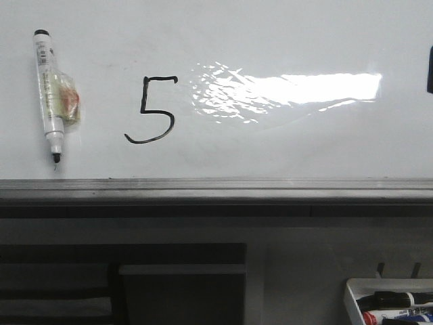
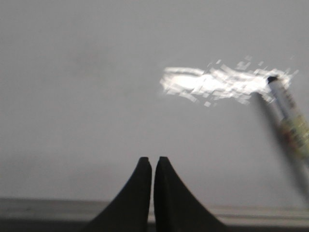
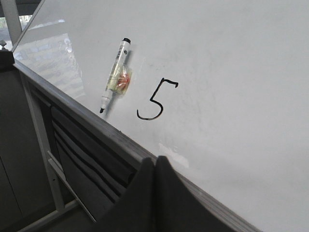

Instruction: Write number 5 on whiteboard

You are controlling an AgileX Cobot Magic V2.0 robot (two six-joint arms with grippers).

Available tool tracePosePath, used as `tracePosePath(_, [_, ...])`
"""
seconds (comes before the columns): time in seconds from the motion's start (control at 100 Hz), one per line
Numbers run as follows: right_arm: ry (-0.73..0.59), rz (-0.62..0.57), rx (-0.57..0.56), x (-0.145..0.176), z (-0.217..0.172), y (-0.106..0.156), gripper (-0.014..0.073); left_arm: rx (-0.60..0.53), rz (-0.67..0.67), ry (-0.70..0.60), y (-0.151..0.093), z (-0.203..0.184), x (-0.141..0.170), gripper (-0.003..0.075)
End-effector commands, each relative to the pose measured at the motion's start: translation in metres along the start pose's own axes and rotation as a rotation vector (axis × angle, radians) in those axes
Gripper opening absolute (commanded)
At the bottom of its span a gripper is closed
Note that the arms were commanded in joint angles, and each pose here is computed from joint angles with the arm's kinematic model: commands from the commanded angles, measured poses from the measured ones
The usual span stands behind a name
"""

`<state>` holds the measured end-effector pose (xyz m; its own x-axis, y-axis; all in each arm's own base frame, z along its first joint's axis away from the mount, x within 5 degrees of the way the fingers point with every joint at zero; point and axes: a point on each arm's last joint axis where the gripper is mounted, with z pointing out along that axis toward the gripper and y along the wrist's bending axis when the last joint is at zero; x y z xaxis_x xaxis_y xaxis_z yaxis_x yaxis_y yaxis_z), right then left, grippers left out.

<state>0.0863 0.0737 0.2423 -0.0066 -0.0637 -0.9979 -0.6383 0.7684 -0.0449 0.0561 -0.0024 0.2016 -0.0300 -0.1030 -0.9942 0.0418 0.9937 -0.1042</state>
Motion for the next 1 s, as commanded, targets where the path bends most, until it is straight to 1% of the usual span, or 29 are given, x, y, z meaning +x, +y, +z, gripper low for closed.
tracePosePath(0.0, [-0.1, -0.011, 0.025, -0.016, 0.001, -0.002, -0.0062, -0.028, -0.012, -0.033, 0.002, -0.001, 0.002, -0.002])
tracePosePath(0.12, [-0.1, -0.011, 0.025, -0.016, 0.001, -0.002, -0.0062, -0.05, -0.024, 0.146, 0.004, -0.002, 0.019, -0.002])
tracePosePath(0.17, [-0.1, -0.011, 0.025, -0.016, 0.001, -0.002, -0.0062, -0.047, -0.045, 0.151, 0.003, -0.002, 0.019, -0.002])
tracePosePath(0.99, [-0.1, -0.011, 0.025, -0.016, 0.001, -0.002, -0.0062, -0.047, -0.045, 0.152, 0.003, -0.002, 0.019, -0.002])
